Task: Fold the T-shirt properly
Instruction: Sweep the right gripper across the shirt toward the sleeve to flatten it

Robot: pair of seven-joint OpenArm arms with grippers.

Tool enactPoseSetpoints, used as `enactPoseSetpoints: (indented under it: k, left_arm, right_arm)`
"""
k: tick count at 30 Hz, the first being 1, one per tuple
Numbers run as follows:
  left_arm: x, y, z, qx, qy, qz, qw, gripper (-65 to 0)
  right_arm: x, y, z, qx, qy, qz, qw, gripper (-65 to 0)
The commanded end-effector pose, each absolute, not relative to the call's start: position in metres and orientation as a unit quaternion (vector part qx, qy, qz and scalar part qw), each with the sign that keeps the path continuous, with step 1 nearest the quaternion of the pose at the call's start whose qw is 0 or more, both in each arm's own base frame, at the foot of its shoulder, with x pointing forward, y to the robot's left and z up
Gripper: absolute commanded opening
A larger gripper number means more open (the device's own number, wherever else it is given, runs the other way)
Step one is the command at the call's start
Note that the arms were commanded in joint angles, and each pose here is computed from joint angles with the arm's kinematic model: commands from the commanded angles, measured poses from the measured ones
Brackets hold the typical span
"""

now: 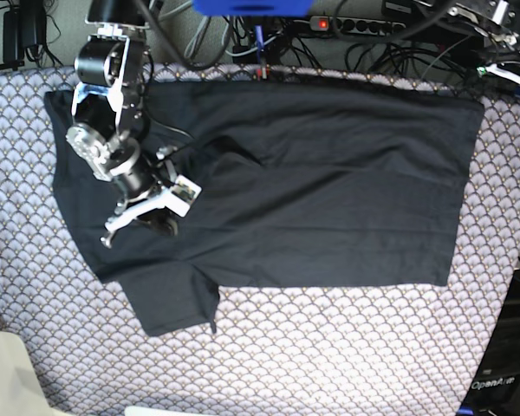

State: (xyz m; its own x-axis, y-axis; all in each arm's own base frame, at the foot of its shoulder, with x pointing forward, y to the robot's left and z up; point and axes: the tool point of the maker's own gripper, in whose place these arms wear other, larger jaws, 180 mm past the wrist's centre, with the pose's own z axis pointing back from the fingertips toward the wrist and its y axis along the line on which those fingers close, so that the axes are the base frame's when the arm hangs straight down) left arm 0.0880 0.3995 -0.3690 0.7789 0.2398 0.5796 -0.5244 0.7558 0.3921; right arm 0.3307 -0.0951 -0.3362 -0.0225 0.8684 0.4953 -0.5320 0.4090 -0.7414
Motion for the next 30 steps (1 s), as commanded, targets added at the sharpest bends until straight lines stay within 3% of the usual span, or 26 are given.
enactPoseSetpoints:
  k: [1, 6, 10, 16, 23, 30]
  left_arm:
    - [0.092, 0.410, -0.355, 0.295, -0.273, 0.209, 0.892, -41.1]
    - [0.098, 0.417, -0.348, 0.301, -0.283, 0.211, 0.886, -41.1]
    - [0.099, 0.421, -0.344, 0.306, -0.285, 0.209, 0.884, -41.1]
    - [0.104, 0.421, -0.343, 0.305, -0.290, 0.209, 0.883, -41.1]
    - [0.103, 0.421, -0.343, 0.305, -0.290, 0.210, 0.882, -41.1]
    - [0.100, 0.422, -0.343, 0.308, -0.287, 0.210, 0.883, -41.1]
  right_arm:
    - [0.337, -0.093, -0.319, -0.179, -0.517, 0.510, 0.663, -65.0]
    - [0.315, -0.118, -0.325, -0.192, -0.501, 0.494, 0.684, -65.0]
    - [0.285, -0.110, -0.328, -0.143, -0.525, 0.458, 0.703, -65.0]
    - [0.256, -0.103, -0.356, -0.107, -0.498, 0.452, 0.732, -65.0]
    - [0.243, -0.103, -0.397, -0.072, -0.461, 0.449, 0.763, -65.0]
    - [0.267, -0.123, -0.409, -0.078, -0.459, 0.420, 0.778, -65.0]
